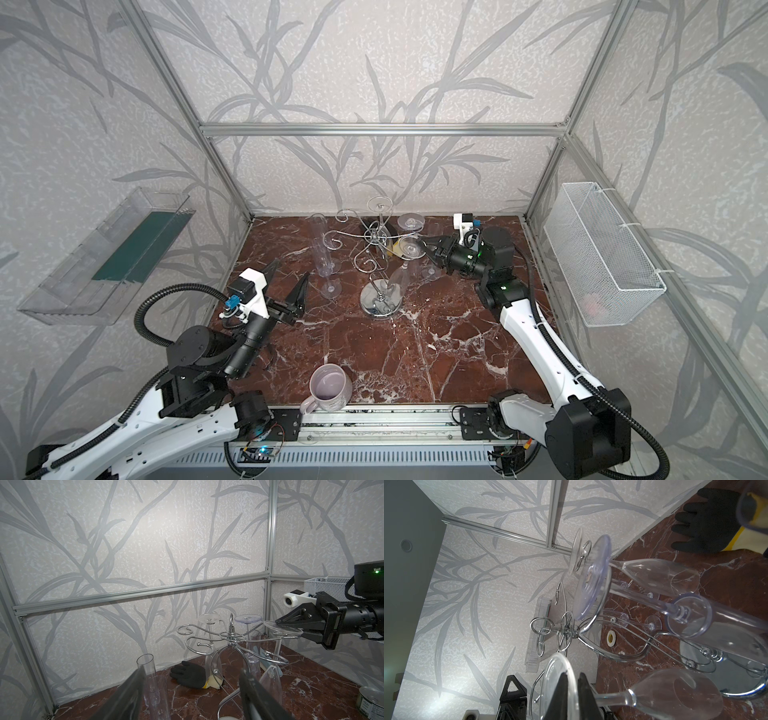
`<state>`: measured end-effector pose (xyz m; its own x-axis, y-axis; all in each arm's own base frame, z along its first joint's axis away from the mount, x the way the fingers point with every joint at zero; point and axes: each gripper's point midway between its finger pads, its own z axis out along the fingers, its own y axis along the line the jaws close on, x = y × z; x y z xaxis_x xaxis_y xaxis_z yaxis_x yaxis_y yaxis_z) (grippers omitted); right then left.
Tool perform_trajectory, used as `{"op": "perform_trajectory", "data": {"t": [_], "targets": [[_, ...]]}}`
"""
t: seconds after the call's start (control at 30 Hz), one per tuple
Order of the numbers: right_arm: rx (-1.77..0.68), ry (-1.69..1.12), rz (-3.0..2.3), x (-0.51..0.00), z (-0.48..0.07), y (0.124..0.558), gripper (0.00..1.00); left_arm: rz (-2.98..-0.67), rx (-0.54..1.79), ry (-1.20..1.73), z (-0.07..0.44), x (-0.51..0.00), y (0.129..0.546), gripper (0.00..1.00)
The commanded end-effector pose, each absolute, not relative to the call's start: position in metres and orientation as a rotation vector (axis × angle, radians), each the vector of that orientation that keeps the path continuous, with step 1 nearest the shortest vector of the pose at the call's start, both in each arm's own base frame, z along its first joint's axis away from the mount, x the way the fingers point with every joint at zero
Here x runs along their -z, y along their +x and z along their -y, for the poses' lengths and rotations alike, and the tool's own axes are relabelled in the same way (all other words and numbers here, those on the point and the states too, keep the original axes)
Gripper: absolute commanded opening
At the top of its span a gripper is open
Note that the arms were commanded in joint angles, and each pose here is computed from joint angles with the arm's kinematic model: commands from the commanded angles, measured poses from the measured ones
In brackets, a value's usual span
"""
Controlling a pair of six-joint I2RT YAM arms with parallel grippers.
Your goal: Take the wine glass off the wine glass rack
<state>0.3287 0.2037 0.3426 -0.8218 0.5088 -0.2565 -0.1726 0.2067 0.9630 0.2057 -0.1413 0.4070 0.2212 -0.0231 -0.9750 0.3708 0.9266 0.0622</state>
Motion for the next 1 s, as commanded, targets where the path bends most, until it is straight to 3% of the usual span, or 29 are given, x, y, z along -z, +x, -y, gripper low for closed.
{"op": "perform_trajectory", "data": {"t": [0.0,0.17,0.97], "targets": [[-1.68,0.294,-1.914,-0.353,-0.204,0.324,0.09,-1.331,0.28,0.29,0.137,-0.405,0.206,0.73],[-1.688,0.309,-1.901,-0.356,-0.202,0.321,0.0,-1.33,0.283,0.286,0.135,-0.406,0.205,0.73],[-1.813,0.411,-1.852,-0.391,-0.197,0.299,0.0,-1.337,0.296,0.281,0.132,-0.405,0.202,0.72]]}}
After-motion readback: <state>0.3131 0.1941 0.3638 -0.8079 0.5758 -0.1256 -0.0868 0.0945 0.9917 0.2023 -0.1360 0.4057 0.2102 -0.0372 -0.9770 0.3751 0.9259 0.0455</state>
